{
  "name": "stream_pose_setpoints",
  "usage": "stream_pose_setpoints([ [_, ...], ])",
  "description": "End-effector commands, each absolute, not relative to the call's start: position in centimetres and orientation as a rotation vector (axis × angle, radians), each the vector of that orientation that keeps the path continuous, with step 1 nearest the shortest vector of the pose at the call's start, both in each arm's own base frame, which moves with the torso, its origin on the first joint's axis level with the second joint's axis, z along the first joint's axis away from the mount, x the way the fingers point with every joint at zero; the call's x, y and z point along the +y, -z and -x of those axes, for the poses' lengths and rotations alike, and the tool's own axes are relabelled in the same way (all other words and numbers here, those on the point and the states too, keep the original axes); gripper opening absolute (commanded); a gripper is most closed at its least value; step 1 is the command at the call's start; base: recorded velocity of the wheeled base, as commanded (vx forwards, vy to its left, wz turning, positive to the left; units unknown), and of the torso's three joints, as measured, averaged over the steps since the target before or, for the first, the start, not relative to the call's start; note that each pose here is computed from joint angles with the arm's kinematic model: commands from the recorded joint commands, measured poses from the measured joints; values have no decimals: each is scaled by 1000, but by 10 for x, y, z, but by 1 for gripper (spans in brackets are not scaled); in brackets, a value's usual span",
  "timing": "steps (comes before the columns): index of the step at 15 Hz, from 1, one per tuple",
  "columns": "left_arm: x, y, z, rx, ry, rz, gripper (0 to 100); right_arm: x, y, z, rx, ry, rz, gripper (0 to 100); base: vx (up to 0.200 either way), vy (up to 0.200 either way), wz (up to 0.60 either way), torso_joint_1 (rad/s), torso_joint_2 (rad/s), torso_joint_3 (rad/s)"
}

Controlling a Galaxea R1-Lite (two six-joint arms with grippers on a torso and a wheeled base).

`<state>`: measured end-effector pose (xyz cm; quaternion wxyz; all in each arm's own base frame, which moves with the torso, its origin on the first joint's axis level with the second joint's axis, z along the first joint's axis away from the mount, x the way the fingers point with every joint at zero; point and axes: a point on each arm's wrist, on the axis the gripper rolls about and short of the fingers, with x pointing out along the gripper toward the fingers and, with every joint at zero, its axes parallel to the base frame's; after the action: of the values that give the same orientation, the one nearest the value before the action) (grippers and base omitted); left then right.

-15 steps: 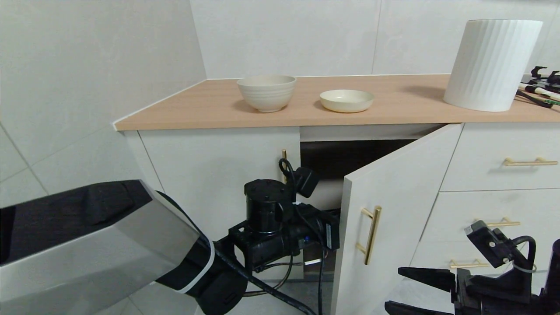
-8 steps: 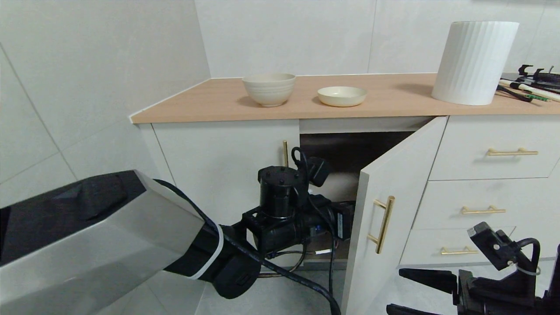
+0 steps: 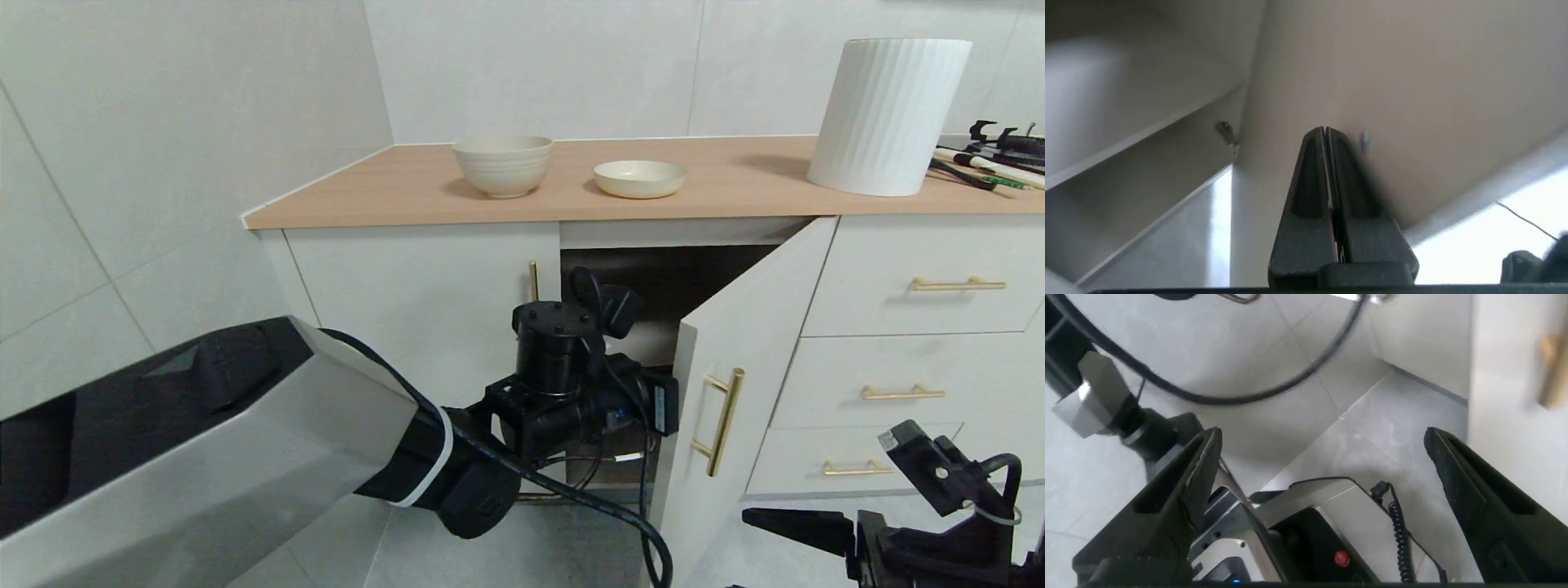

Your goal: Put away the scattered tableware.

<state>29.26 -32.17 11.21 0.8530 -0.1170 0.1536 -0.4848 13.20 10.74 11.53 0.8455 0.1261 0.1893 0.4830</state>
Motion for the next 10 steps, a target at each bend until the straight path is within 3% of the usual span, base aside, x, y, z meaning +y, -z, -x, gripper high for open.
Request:
stream_pose_setpoints([
  [1, -358, -124, -259, 310, 1129, 232, 0, 101, -135, -113, 281, -1098, -275, 100, 0, 0, 0, 0, 0, 0],
  [3, -370, -149, -204, 290, 1256, 224, 0, 95, -155, -95, 177, -1183, -285, 100, 0, 0, 0, 0, 0, 0],
  [5, -354, -155, -206, 297, 1227, 231, 0, 93, -160, -92, 198, -1180, -282, 100, 0, 0, 0, 0, 0, 0],
  [10, -262, -149, -256, 275, 874, 240, 0, 109, -162, -115, 337, -1099, -263, 100, 0, 0, 0, 0, 0, 0],
])
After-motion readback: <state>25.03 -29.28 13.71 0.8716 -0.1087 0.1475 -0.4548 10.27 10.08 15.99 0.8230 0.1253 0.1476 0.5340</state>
